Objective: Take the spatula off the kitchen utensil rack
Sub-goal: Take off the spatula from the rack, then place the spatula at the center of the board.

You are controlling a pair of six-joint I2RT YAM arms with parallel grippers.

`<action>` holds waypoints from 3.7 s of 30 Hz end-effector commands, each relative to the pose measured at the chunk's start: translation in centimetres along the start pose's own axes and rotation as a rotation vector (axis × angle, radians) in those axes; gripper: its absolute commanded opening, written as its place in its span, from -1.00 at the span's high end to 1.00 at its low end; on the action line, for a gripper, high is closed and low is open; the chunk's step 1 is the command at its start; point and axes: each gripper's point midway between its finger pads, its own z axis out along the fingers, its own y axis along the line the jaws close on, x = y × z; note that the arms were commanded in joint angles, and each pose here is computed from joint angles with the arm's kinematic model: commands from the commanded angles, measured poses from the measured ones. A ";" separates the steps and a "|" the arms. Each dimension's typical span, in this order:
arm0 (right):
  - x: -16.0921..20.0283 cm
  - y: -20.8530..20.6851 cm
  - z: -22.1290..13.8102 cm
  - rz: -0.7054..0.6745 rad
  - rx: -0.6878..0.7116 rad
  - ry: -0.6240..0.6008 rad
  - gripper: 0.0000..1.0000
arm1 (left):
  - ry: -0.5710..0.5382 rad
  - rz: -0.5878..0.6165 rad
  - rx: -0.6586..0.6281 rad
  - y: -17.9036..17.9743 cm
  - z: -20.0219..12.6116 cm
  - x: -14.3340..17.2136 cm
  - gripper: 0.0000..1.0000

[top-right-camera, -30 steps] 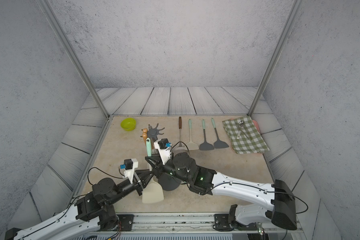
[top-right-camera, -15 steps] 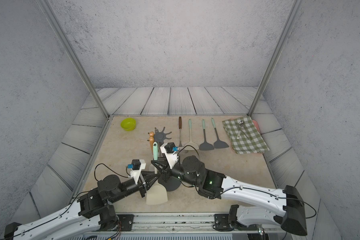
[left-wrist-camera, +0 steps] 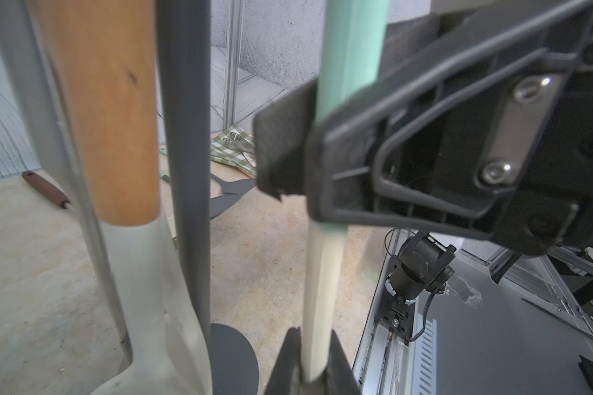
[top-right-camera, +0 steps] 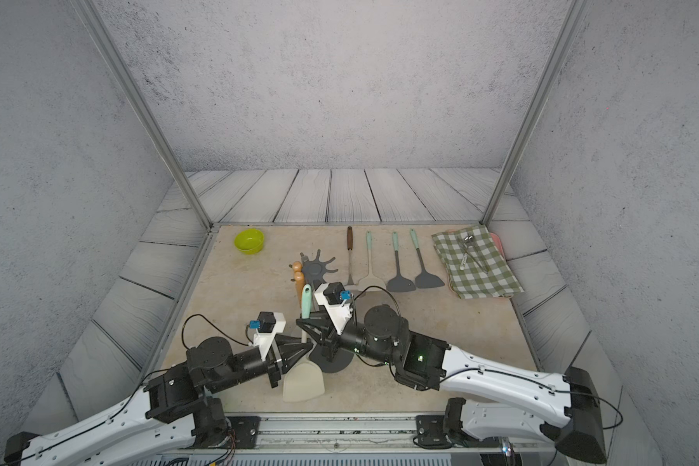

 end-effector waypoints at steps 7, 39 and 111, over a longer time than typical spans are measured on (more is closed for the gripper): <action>-2.8 1.6 -2.2 -0.099 -0.052 -0.076 0.73 | -0.091 -0.070 -0.137 1.9 -3.3 -3.0 1.00; 4.2 -9.1 -10.4 -0.087 0.488 0.063 -0.64 | -0.115 -0.143 -0.686 17.4 -4.6 -14.5 1.00; 12.1 -20.2 -12.5 0.292 0.626 0.172 -0.85 | 0.429 -0.688 -0.222 42.6 20.6 10.1 0.75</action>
